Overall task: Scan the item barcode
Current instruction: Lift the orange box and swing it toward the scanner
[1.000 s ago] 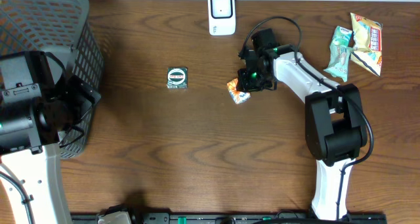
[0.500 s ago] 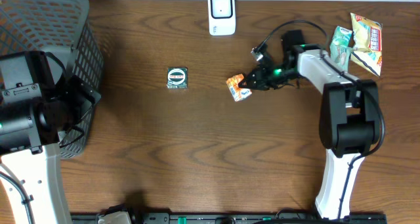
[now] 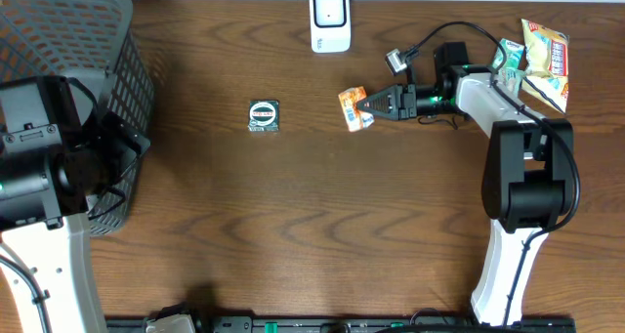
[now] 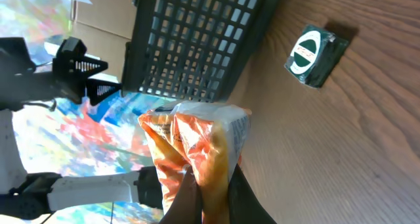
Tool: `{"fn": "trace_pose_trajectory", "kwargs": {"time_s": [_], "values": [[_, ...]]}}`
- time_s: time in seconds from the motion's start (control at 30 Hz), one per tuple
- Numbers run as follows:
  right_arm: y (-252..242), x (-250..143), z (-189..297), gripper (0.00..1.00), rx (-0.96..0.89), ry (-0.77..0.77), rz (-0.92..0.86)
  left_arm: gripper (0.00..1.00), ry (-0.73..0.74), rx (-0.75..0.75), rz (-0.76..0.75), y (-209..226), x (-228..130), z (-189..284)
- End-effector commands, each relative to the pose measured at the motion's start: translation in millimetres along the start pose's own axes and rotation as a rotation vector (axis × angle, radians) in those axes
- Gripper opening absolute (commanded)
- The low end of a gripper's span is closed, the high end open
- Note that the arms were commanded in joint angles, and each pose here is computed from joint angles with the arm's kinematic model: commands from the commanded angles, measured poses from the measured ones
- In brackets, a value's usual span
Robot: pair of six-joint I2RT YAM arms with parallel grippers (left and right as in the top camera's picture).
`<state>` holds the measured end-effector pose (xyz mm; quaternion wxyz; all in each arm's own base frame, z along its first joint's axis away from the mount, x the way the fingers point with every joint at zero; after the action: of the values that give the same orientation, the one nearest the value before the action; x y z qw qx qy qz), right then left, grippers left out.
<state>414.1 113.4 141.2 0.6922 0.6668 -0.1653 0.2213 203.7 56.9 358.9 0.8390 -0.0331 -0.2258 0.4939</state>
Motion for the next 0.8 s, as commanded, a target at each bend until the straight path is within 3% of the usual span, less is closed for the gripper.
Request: {"fn": "trace_pose_trajectory", "kwargs": {"time_s": [0.0,0.77], "values": [[2.0,1.0,-7.6,0.01,0.054,-0.001,-0.061,0.97,-0.014,-0.003,0.010,1.2,1.5,3.9],[5.2,-0.9,-30.3,0.01,0.079,0.046,-0.077,0.98,-0.014,-0.003,0.010,1.2,1.5,3.9]]}}
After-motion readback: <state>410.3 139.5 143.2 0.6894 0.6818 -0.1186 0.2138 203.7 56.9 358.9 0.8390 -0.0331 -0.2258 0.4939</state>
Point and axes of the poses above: each gripper's point midway between its finger pads, its own z axis back along the fingers, its own y axis along the line the jaws close on, x = y × z, the point moved 9 cm from there along z, back along the fingers, and after that the axes turned 9 degrees about z, right-handed, at the moved point
